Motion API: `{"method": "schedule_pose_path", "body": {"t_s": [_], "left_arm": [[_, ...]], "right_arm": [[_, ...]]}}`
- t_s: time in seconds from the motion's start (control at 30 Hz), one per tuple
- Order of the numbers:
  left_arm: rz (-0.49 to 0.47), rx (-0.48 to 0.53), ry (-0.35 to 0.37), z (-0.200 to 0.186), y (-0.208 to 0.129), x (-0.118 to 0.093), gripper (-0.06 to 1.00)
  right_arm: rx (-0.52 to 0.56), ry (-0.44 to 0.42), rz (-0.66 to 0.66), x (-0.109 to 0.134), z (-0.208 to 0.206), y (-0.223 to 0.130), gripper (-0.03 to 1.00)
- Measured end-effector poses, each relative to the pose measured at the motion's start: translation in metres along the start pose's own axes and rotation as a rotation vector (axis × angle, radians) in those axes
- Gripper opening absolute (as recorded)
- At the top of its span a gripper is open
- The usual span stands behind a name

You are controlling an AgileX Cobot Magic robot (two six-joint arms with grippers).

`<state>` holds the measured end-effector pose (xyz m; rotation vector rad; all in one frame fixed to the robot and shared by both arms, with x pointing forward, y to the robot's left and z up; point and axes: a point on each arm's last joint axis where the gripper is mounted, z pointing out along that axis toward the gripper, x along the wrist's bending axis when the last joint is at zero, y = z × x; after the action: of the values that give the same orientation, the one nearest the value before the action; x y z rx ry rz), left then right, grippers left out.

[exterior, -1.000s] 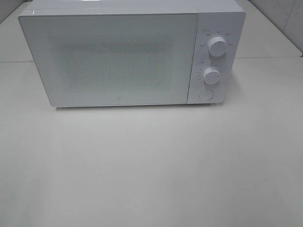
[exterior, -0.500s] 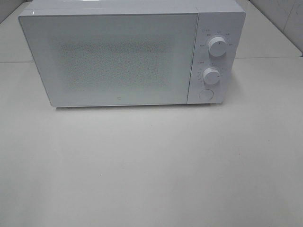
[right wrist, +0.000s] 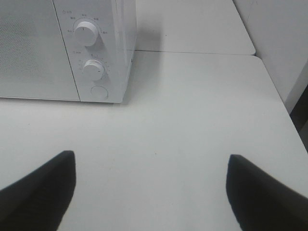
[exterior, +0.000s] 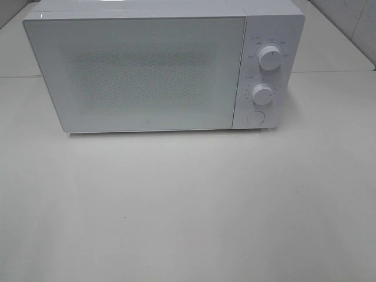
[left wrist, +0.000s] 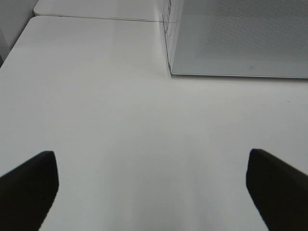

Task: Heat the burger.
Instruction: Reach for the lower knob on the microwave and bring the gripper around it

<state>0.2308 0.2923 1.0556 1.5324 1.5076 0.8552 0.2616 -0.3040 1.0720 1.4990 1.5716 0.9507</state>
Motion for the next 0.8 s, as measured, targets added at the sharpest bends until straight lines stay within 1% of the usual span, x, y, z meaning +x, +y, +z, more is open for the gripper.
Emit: {"method": "schedule_pose_path", "body": {"t_s": [0.07,0.1,0.13,0.23,0.4,0.6,0.67,0.77,0.8], "left_arm": [[0.0,0.0,0.0,0.0,0.0,0.0,0.98],[0.0,0.0,0.0,0.0,0.0,0.0,0.98],[0.0,0.0,0.0,0.0,0.0,0.0,0.98],[0.0,0.0,0.0,0.0,0.0,0.0,0.98],[0.0,0.0,0.0,0.0,0.0,0.0,0.98],[0.0,0.0,0.0,0.0,0.0,0.0,0.98],[0.0,0.0,0.0,0.0,0.0,0.0,0.98],[0.0,0.0,0.0,0.0,0.0,0.0,0.98],[0.0,0.0,0.0,0.0,0.0,0.0,0.98]], "right_arm": [[0.009,0.004,-0.006,0.002,0.012,0.009,0.82],[0.009,0.004,-0.006,0.002,0.012,0.009,0.82],[0.011,0.007,-0.009,0.003,0.019,0.014,0.85],[0.015,0.011,-0.014,0.004,0.031,0.022,0.87],[0.01,0.019,-0.02,0.006,0.047,0.031,0.87],[-0.026,0.032,-0.027,0.01,0.069,0.044,0.82],[-0.047,0.04,-0.03,0.012,0.083,0.051,0.8],[-0.048,0.043,-0.031,0.012,0.087,0.052,0.79],[-0.045,0.046,-0.033,0.013,0.096,0.054,0.79]]}}
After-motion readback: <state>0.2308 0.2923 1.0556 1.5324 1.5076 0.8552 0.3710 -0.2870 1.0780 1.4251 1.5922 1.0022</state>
